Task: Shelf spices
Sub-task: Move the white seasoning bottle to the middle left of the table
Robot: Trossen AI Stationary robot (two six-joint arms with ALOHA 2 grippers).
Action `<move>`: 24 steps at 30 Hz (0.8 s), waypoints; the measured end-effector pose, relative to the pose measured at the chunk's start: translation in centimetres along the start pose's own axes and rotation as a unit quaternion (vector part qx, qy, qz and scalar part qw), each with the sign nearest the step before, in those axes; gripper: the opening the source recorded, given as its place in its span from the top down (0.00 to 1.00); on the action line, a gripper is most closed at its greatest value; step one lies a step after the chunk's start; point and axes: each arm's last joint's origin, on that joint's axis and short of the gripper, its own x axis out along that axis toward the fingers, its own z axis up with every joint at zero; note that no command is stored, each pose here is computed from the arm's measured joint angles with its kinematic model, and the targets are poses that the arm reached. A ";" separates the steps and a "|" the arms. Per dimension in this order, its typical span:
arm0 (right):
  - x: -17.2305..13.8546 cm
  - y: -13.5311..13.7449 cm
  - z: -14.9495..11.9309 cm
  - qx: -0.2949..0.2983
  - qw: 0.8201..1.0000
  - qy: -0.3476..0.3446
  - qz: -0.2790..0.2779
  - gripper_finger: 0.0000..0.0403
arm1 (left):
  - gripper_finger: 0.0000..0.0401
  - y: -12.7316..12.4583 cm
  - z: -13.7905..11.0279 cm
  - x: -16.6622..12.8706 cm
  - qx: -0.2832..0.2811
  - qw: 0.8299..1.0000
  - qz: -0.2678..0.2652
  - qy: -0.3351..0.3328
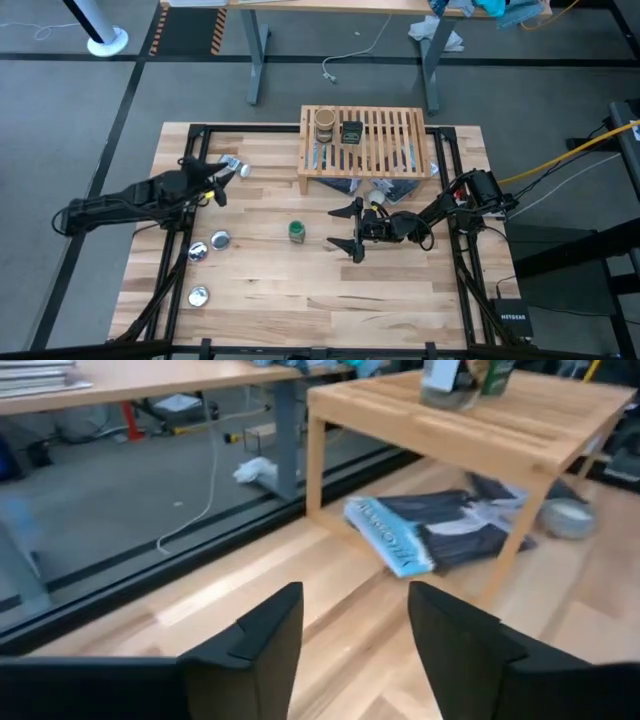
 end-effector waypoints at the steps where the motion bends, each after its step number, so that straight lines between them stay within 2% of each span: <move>1: 0.0 0.0 0.0 0.001 1.000 0.000 0.000 0.03 | 0.55 0.0 0.0 0.2 0.004 1.000 0.004 0.007; 9: 0.0 0.0 0.0 0.004 1.000 0.000 0.001 0.03 | 0.55 0.5 -0.6 2.1 0.021 0.994 0.077 0.073; 17: 0.0 0.2 -0.2 0.003 0.999 0.012 0.033 0.03 | 0.55 1.4 -1.4 3.9 0.021 0.981 0.134 0.141; 21: 0.0 0.2 -0.3 0.001 0.999 0.018 0.037 0.03 | 0.55 2.1 -1.4 4.6 0.010 0.975 0.163 0.150; 24: 0.0 0.2 -0.3 0.001 0.999 0.018 0.037 0.03 | 0.55 2.6 -1.2 5.0 0.012 0.975 0.164 0.148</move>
